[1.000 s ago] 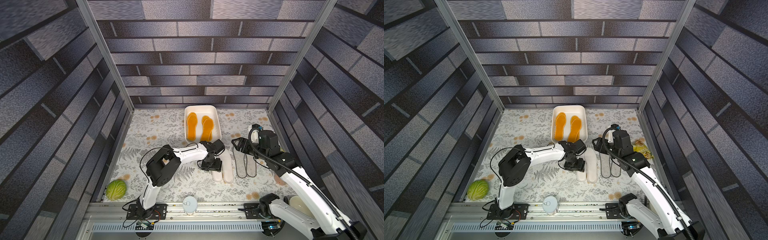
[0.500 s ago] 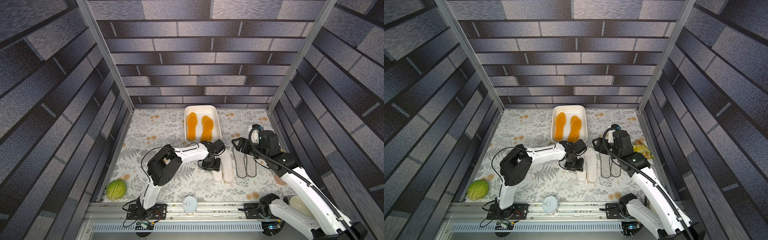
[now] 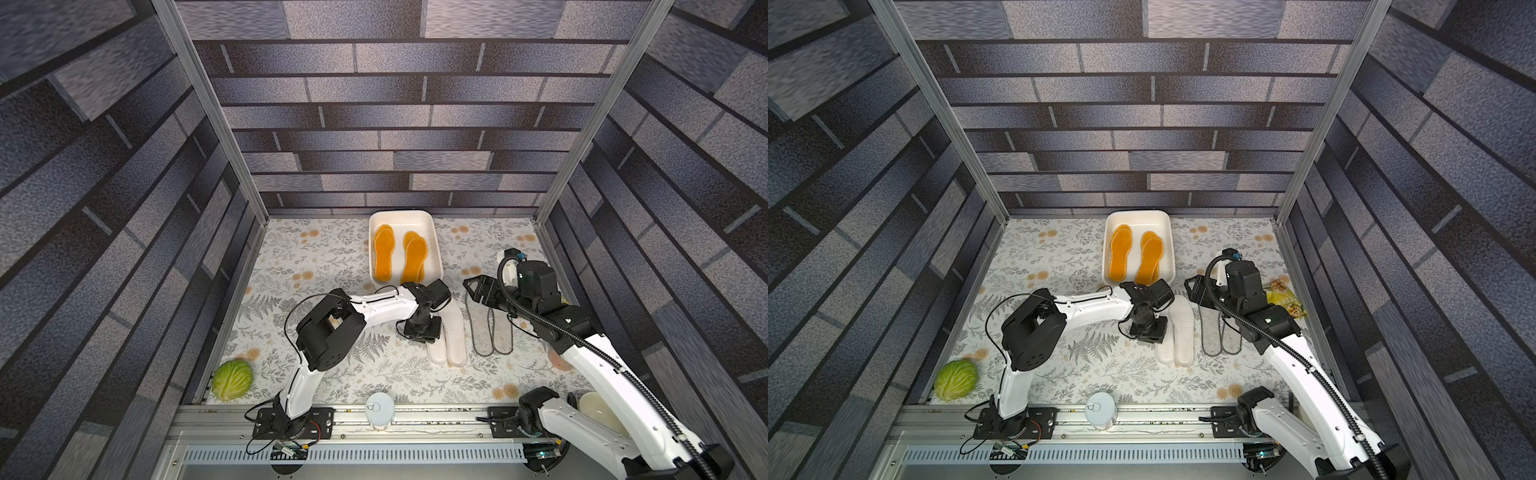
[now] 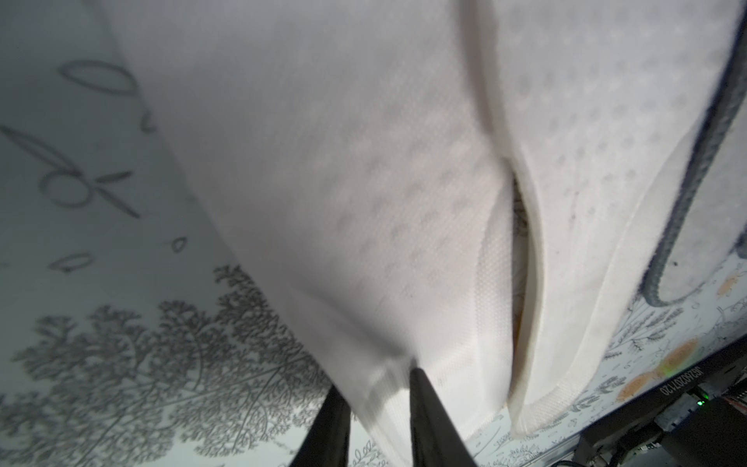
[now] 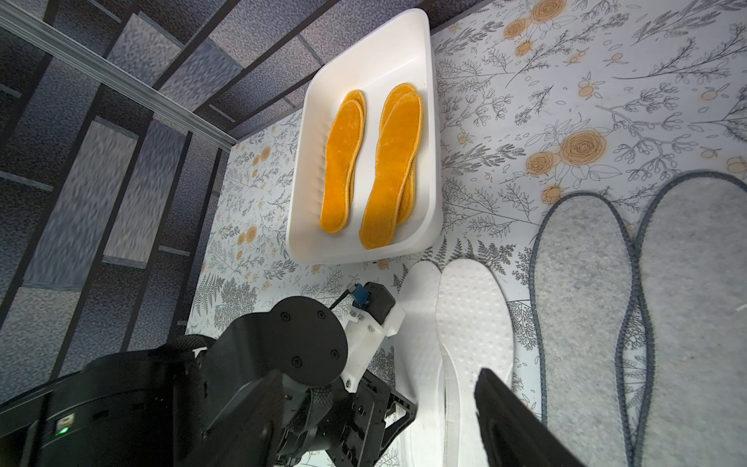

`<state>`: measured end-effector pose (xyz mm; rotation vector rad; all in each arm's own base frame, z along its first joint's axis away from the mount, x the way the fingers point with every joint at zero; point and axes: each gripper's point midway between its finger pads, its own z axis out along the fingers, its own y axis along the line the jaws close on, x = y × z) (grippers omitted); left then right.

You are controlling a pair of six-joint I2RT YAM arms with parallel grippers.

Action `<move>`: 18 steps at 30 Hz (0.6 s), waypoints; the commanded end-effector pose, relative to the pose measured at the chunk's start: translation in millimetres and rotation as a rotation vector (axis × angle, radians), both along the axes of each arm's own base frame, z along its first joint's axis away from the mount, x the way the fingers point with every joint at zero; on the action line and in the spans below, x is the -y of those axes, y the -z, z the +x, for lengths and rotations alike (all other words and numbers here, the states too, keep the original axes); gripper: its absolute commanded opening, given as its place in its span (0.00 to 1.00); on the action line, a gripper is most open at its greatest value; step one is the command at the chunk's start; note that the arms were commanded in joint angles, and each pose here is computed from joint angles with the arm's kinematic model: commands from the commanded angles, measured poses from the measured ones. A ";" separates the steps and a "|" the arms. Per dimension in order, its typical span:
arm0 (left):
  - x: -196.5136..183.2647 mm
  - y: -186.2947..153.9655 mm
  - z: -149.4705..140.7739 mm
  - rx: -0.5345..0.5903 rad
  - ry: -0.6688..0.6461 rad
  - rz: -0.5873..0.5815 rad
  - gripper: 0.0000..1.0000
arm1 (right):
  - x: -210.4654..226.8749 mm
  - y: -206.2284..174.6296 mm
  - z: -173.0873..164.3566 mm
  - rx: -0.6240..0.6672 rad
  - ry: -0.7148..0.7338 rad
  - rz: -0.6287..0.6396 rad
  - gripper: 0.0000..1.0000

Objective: Put the insoles into the storage box
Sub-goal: Pick up the insole from the center of the board.

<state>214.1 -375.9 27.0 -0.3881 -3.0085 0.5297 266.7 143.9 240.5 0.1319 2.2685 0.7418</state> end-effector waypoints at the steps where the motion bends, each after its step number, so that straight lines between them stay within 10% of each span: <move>1: -4.0 10.6 -1.5 -0.023 -0.013 0.035 0.21 | 3.1 2.9 -1.7 -0.013 0.006 -0.008 0.76; 18: -21.1 -13.1 6.3 0.049 -0.060 0.002 0.00 | -0.1 4.6 -1.7 -0.021 -0.007 0.002 0.76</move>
